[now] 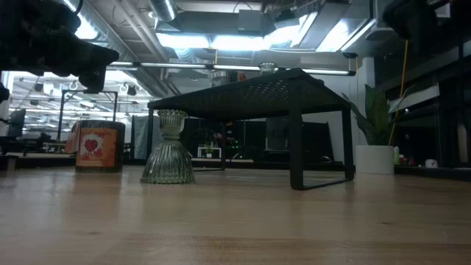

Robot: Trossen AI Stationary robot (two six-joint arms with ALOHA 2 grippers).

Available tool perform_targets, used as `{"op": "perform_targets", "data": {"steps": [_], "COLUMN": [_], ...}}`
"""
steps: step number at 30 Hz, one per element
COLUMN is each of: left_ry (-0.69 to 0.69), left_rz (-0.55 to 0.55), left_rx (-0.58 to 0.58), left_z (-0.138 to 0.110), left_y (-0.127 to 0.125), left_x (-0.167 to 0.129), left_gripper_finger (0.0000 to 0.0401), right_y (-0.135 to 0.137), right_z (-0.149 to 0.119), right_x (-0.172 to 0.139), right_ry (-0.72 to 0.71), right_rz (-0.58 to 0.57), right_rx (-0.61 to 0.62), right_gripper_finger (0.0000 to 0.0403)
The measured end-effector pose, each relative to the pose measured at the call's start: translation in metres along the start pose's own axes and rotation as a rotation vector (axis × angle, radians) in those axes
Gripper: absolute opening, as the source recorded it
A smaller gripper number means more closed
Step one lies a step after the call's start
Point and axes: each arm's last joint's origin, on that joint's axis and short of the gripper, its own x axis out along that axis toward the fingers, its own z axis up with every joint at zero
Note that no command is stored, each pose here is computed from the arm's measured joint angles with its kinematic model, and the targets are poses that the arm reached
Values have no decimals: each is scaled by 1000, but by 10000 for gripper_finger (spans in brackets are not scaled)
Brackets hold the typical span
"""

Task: Pick & Place candle stick holders
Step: Put the blue scented candle on the shelf

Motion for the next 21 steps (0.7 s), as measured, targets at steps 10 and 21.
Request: {"op": "perform_targets", "data": {"steps": [10,21], "left_ry": [0,0], "left_rz": [0,0], "left_rx": [0,0], "left_z": [0,0], "left_y": [0,0], "left_x": [0,0], "left_gripper_finger": [1,1], "right_y": [7,8], "right_z": [4,-25], "right_x": [23,62], "right_ry": [91,145], "right_rz": [-7,31], "right_rx": [23,118], "right_gripper_finger": [400,400]}}
